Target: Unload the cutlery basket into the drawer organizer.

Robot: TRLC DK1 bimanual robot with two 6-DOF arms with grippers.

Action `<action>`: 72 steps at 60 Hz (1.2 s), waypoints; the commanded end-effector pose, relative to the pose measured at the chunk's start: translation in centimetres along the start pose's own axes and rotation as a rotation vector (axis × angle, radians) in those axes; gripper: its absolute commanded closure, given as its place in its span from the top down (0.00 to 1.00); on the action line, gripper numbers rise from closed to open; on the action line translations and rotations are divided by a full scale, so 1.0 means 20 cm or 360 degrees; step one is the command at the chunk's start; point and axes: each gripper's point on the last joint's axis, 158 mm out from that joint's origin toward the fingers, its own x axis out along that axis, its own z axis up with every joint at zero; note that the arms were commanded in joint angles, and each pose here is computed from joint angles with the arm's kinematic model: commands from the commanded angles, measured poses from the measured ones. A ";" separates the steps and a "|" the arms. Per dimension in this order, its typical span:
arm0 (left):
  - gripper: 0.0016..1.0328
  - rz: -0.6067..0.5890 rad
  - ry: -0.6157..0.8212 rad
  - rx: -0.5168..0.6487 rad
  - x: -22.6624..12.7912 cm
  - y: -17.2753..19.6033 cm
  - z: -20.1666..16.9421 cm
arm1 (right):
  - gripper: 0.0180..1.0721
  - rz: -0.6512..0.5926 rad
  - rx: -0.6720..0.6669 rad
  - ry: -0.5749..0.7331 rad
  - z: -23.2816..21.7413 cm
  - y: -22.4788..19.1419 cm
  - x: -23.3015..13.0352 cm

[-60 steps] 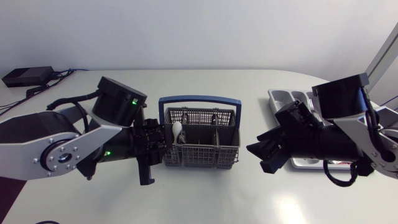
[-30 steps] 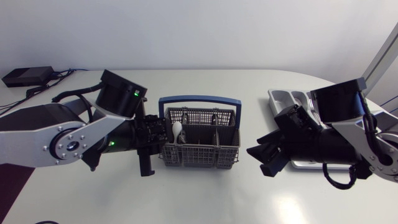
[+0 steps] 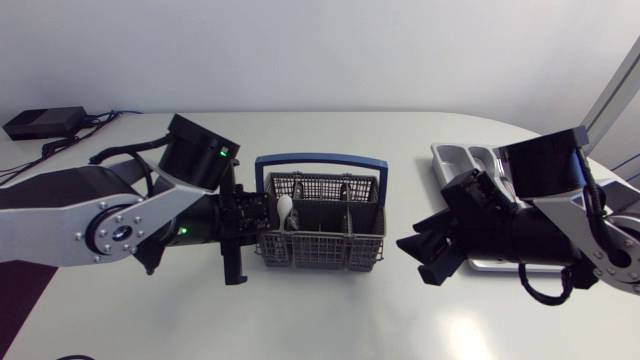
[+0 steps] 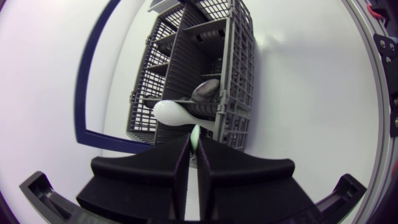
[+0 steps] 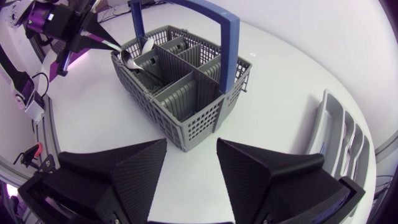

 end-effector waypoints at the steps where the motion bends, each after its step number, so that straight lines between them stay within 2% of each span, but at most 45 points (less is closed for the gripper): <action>1: 0.03 0.0148 -0.0084 0.0017 -0.14 0.17 0.09 | 0.57 0.0009 -0.0027 0.0028 -0.06 0.02 0.00; 14: 0.03 0.0251 -0.0180 -0.0082 -0.36 0.29 0.18 | 0.57 0.0006 -0.0037 -0.0011 -0.03 0.04 -0.04; 21: 0.03 0.0270 -0.0269 -0.0296 -0.50 0.34 0.26 | 0.57 -0.0038 -0.0057 -0.0054 -0.01 0.04 -0.09; 32: 0.03 0.0255 -0.0377 -0.0572 -0.60 0.37 0.36 | 0.57 -0.0128 -0.0144 -0.0107 0.02 0.06 -0.14; 40: 0.03 0.0168 -0.0379 -0.0770 -0.55 0.34 0.41 | 0.57 -0.0156 -0.0182 -0.0182 0.06 0.08 -0.20; 44: 0.03 0.0020 -0.0393 -0.0965 -0.47 0.32 0.48 | 0.57 -0.0157 -0.0220 -0.0221 0.09 0.11 -0.23; 47: 0.03 -0.0053 -0.0395 -0.1036 -0.43 0.30 0.51 | 0.57 -0.0174 -0.0254 -0.0230 0.11 0.13 -0.23; 72: 0.03 -0.0600 -0.0389 -0.1511 -0.20 0.24 0.71 | 0.57 -0.0199 -0.0390 -0.0337 0.38 0.22 -0.14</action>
